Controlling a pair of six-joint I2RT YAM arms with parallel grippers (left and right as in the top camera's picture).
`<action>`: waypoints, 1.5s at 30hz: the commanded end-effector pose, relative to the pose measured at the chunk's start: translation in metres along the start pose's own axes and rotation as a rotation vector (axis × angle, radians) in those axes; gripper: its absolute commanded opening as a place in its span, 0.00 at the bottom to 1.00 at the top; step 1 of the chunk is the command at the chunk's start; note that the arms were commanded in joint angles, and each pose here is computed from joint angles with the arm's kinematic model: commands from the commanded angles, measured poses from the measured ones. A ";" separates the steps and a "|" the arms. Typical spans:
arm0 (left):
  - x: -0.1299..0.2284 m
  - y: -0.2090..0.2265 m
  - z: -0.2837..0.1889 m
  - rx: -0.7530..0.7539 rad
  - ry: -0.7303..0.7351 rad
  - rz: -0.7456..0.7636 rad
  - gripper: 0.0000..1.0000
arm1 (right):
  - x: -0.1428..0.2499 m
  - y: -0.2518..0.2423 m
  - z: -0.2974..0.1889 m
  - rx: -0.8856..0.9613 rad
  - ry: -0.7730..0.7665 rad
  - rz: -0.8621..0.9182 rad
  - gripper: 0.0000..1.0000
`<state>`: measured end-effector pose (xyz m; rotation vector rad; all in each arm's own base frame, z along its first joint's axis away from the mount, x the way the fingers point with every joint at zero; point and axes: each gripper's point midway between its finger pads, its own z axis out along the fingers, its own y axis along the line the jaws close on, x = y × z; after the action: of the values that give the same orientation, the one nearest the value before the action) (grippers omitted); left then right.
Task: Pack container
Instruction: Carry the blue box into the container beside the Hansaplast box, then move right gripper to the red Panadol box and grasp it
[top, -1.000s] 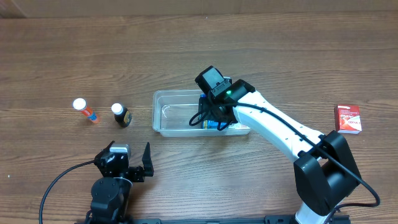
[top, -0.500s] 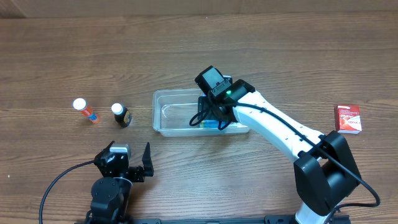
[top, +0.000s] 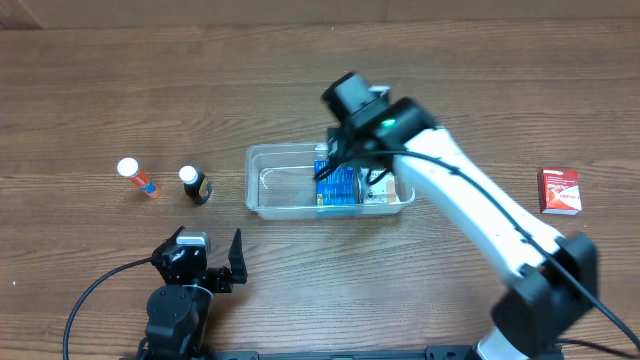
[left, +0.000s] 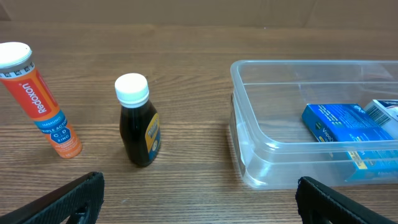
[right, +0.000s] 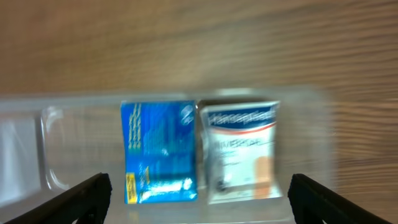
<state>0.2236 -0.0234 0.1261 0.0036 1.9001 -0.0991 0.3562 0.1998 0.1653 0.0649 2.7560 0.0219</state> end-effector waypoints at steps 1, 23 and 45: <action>-0.001 0.000 0.000 0.002 -0.008 -0.016 1.00 | -0.045 -0.069 -0.051 0.029 -0.143 0.121 0.97; -0.001 0.000 0.000 0.002 -0.008 -0.016 1.00 | 0.030 -0.401 0.049 0.240 0.307 0.481 0.99; -0.001 0.000 0.000 0.002 -0.008 -0.016 1.00 | 0.063 -0.412 0.125 0.234 0.425 0.500 0.88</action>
<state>0.2236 -0.0234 0.1263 0.0035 1.8993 -0.0992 0.3376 -0.2110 0.0295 0.8982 3.0336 -0.1743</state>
